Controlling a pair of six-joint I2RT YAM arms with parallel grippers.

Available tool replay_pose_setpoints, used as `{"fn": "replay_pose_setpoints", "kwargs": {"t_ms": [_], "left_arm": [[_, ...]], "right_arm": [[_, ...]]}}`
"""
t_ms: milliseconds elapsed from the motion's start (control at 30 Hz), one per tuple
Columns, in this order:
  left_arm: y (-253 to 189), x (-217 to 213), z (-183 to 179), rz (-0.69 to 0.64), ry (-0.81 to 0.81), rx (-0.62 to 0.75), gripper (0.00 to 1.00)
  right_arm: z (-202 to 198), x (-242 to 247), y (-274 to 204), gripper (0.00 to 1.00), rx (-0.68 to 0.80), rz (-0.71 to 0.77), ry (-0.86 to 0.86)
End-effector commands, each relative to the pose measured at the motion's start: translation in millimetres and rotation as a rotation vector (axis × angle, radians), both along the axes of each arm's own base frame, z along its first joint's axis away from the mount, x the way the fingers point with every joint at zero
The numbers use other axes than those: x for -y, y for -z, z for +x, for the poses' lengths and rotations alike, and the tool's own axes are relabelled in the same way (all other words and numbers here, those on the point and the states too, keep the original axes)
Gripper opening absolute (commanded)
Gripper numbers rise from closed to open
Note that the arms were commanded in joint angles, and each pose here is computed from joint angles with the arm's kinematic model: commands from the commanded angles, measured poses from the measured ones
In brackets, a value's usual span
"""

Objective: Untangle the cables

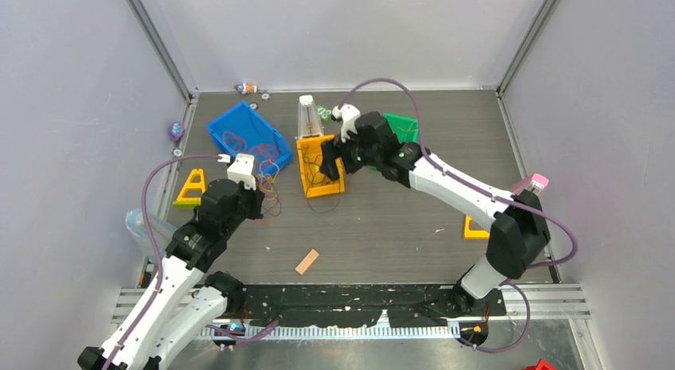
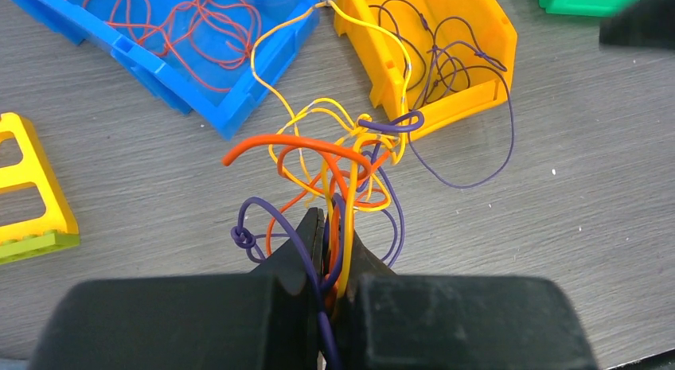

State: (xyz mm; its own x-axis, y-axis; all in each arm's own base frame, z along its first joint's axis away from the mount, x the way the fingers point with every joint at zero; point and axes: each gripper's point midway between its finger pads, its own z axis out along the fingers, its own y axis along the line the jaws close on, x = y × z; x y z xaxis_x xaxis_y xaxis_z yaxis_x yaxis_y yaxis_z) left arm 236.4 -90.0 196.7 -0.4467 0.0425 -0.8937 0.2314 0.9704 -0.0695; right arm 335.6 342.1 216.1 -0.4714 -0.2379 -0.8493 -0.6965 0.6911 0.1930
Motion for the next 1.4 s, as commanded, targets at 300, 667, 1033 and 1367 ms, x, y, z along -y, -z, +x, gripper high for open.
{"fn": "replay_pose_setpoints", "kwargs": {"t_ms": [300, 667, 1033, 1367], "left_arm": [[-11, 9, 3, -0.043, 0.028, 0.024, 0.00], [-9, 8, 1, -0.043, 0.030, 0.027, 0.00], [-8, 5, 0, -0.034, 0.022, 0.034, 0.00], [-8, 5, 0, -0.035, 0.026, 0.035, 0.00]], "right_arm": [[-45, 32, 67, 0.84, -0.227, 0.434, 0.398], [-22, -15, 108, 0.72, -0.296, 0.431, 0.404], [-3, -24, 97, 0.07, -0.272, 0.381, 0.441], [38, -27, 77, 0.05, -0.183, 0.291, 0.449]]}}
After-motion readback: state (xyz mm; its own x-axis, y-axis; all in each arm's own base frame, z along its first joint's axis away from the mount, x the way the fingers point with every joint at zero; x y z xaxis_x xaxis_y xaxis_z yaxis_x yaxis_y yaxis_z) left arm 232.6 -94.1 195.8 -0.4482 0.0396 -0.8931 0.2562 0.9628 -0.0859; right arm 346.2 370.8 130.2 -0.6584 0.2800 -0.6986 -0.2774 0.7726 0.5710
